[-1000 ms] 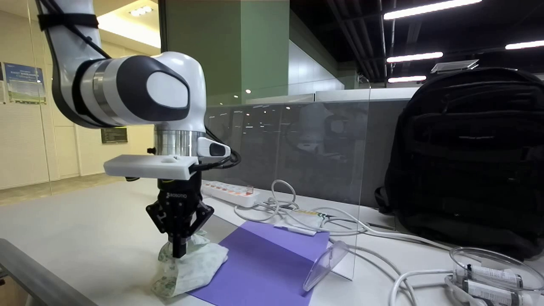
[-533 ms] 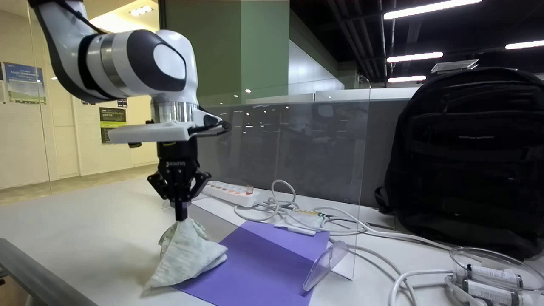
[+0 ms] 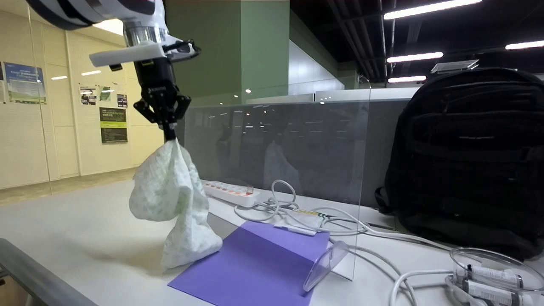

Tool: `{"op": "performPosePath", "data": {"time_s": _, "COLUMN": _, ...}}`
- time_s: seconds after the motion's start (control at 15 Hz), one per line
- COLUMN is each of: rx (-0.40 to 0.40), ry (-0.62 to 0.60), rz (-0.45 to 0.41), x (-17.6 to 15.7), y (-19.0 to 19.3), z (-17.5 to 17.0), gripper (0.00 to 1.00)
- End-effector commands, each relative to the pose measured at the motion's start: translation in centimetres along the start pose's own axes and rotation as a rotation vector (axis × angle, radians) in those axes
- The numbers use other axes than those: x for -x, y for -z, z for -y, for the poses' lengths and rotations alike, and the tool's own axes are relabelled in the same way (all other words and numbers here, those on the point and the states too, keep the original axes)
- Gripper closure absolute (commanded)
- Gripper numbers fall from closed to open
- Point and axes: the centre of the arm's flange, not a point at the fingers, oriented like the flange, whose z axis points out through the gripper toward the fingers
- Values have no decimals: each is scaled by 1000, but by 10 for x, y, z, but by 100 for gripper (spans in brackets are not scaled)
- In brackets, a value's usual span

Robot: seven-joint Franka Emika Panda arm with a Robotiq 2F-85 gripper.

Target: Hang the cloth on the object

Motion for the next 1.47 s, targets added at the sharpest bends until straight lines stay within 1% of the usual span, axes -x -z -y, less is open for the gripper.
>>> {"op": "performPosePath", "data": {"time_s": 0.0, "rx": 2, "ry": 4, "rz": -18, "x": -3, "y": 12, "z": 2, "gripper": 99}}
{"op": "performPosePath", "data": {"time_s": 0.07, "rx": 3, "ry": 6, "rz": -17, "x": -2, "y": 13, "z": 2, "gripper": 99}}
{"op": "performPosePath", "data": {"time_s": 0.27, "rx": -2, "ry": 6, "rz": 9, "x": 1, "y": -1, "z": 2, "gripper": 100}}
{"op": "performPosePath", "data": {"time_s": 0.33, "rx": 4, "ry": 10, "rz": -9, "x": -2, "y": -3, "z": 1, "gripper": 100}}
{"op": "performPosePath", "data": {"time_s": 0.47, "rx": 40, "ry": 35, "rz": -62, "x": -15, "y": 4, "z": -3, "gripper": 100}}
{"op": "performPosePath", "data": {"time_s": 0.67, "rx": 110, "ry": 77, "rz": -169, "x": -38, "y": 25, "z": -13, "gripper": 100}}
{"op": "performPosePath", "data": {"time_s": 0.93, "rx": 198, "ry": 113, "rz": -344, "x": -70, "y": 70, "z": -20, "gripper": 100}}
{"op": "performPosePath", "data": {"time_s": 1.07, "rx": 224, "ry": 129, "rz": -419, "x": -83, "y": 94, "z": -18, "gripper": 100}}
{"op": "performPosePath", "data": {"time_s": 1.4, "rx": 231, "ry": 104, "rz": -533, "x": -111, "y": 144, "z": -13, "gripper": 100}}
